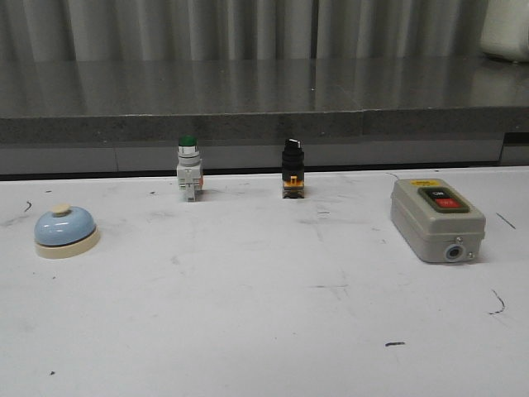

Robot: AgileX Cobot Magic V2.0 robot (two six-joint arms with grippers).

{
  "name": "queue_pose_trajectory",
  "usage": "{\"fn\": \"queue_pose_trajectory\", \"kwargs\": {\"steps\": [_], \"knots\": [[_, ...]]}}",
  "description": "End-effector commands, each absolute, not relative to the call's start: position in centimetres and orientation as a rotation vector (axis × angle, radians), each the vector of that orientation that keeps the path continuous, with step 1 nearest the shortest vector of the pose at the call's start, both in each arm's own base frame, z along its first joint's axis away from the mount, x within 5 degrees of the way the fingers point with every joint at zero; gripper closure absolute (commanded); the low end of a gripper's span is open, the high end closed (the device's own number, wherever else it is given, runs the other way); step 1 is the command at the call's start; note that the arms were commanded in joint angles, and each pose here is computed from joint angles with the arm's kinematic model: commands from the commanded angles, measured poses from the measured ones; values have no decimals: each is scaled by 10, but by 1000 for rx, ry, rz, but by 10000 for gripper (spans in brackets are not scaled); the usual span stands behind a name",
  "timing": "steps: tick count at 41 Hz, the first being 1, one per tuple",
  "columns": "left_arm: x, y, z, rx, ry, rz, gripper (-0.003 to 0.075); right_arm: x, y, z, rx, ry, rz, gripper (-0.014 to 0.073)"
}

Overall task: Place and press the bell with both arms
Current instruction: 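Move the left gripper toward the blue bell at the table edge, then lower the left gripper and grasp the blue bell by its dome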

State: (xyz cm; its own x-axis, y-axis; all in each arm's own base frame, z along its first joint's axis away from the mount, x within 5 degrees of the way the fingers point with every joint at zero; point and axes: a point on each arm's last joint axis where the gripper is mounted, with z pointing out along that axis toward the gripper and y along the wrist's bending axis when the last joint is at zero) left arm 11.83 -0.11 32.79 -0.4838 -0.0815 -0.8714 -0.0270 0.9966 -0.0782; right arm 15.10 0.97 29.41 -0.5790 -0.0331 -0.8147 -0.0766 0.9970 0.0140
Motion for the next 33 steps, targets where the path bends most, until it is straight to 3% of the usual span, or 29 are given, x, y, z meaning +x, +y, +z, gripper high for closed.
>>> {"fn": "queue_pose_trajectory", "kwargs": {"steps": [1,5,8,33], "knots": [[129,-1,339,-78,1999,-71,399,159,9,309,-81,2093,43,171],[137,-1,337,-74,2010,-66,209,160,9,308,-81,2099,43,22],[146,-1,332,-79,2041,-71,136,160,9,308,-81,2100,43,-8],[280,-58,276,141,2433,-165,136,160,9,308,-81,2100,43,-6]]}}
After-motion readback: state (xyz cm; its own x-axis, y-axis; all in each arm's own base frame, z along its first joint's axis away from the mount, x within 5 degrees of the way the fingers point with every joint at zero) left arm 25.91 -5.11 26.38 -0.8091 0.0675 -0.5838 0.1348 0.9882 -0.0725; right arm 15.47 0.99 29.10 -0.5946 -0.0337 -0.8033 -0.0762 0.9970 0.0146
